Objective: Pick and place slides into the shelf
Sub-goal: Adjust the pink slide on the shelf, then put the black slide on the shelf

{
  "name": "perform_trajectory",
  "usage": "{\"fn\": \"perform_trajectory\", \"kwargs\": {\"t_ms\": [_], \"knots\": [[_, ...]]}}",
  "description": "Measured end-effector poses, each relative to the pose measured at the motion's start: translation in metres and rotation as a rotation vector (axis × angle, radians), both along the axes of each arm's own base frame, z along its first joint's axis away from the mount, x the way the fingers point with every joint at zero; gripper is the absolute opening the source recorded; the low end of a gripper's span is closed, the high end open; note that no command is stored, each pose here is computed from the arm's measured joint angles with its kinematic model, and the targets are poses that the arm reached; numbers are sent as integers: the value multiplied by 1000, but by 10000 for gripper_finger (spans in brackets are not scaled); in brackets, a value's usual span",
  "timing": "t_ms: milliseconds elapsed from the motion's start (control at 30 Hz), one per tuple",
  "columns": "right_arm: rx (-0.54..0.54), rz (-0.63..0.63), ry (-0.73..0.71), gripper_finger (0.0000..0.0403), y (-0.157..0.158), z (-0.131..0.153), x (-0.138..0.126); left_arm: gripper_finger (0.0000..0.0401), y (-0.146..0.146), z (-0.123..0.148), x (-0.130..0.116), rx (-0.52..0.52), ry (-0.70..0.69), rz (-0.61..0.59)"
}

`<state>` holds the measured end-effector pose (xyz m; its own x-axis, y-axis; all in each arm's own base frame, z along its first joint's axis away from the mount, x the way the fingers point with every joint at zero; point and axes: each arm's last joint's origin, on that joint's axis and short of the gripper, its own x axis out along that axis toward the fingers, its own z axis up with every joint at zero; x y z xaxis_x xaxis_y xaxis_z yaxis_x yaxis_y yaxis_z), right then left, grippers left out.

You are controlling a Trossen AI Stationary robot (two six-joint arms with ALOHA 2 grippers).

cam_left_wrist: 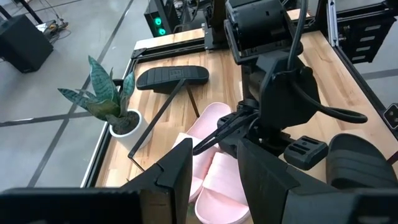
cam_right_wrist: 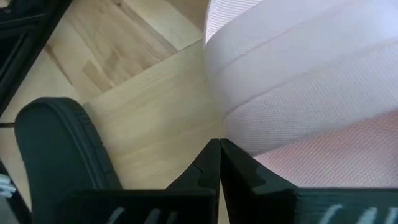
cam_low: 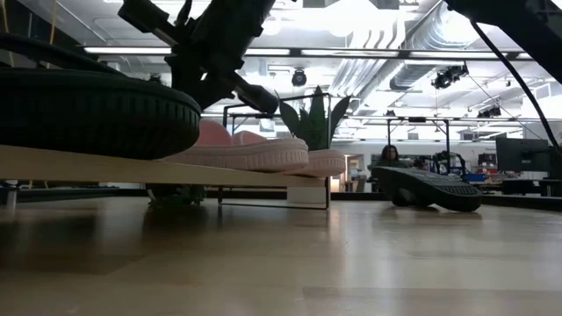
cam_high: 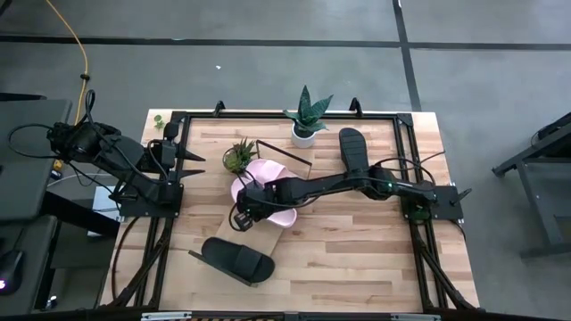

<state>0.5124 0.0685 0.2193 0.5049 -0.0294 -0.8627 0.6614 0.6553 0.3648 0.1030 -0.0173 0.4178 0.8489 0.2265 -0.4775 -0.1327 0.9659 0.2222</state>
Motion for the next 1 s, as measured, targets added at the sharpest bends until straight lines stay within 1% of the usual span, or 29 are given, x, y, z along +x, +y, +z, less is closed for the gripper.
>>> {"fn": "perform_trajectory", "kwargs": {"t_ms": [367, 567, 700, 900, 1000], "knots": [[-64, -64, 30, 0, 2, -1, -5, 115, 0, 0, 0, 2, 5, 0], [-62, -34, 10, 0, 5, 0, -3, 115, 0, 0, 0, 2, 6, 0], [-59, -30, -7, 0, 5, 6, -2, 115, 0, 0, 0, 2, 6, 0], [-33, 10, -48, 0, 6, 22, 0, 115, 0, -1, 0, 3, 9, 0], [-12, 57, -84, 0, 11, 32, -2, 115, 0, -2, -1, 7, 23, 0]]}}
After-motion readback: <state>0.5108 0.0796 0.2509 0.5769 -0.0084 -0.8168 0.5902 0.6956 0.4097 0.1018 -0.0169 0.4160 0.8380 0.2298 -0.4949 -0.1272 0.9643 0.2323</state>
